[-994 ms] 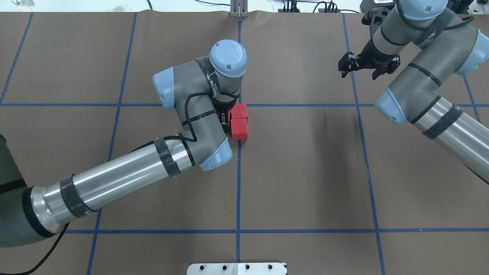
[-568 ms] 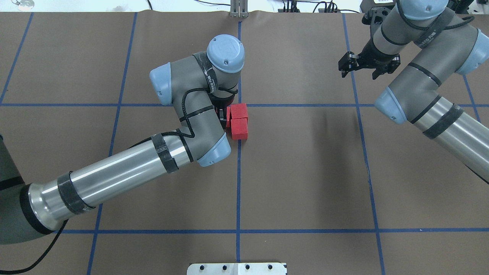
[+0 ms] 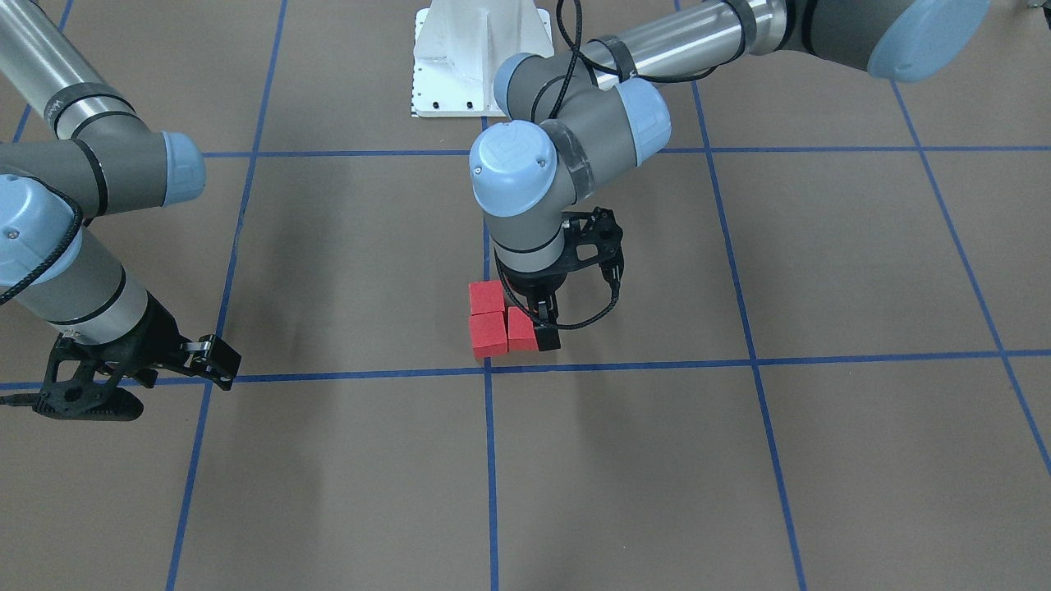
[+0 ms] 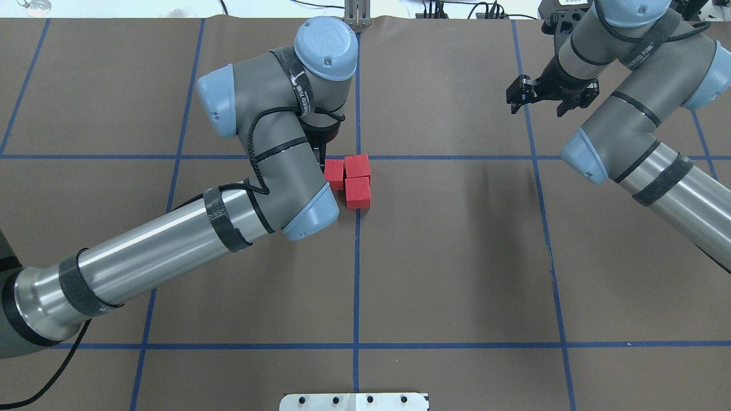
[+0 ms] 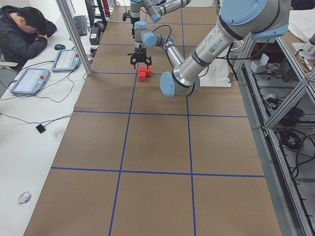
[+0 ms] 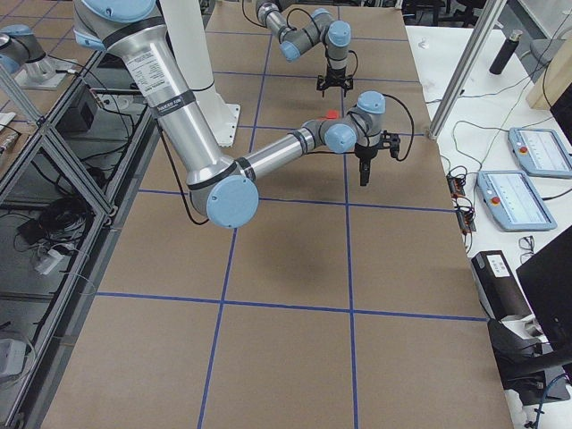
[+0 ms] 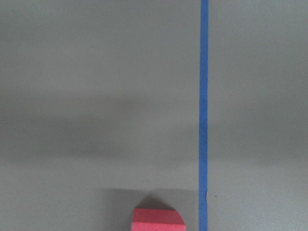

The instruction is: Form red blocks into L shape at center

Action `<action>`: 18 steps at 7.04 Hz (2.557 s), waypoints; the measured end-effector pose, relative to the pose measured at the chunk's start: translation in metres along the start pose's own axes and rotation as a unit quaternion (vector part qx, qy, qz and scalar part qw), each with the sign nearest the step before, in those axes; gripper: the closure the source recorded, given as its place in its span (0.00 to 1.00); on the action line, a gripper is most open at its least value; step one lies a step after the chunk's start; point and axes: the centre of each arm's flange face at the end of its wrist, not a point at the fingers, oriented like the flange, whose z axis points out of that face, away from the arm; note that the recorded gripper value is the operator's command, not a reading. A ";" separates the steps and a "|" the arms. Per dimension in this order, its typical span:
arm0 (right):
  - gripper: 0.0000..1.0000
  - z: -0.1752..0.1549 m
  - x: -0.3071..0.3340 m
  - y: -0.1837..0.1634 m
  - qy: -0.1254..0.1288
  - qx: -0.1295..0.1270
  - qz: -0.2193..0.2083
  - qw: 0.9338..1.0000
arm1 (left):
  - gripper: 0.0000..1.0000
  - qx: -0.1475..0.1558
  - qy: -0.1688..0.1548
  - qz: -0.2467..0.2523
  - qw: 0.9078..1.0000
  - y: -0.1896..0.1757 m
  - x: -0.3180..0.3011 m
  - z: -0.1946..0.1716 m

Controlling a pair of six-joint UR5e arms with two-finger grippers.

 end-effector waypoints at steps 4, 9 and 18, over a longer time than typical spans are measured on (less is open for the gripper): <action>0.01 -0.007 0.044 -0.015 0.013 0.002 0.009 1.000 | 0.00 0.014 0.023 0.265 0.964 -0.152 -0.027 -0.009; 0.01 -0.060 0.247 -0.055 0.003 -0.024 0.017 1.000 | 0.00 -0.016 -0.008 0.539 0.842 -0.385 0.019 -0.020; 0.01 -0.072 0.453 0.030 0.003 -0.010 0.020 1.000 | 0.00 0.023 -0.003 0.700 0.714 -0.612 0.003 -0.009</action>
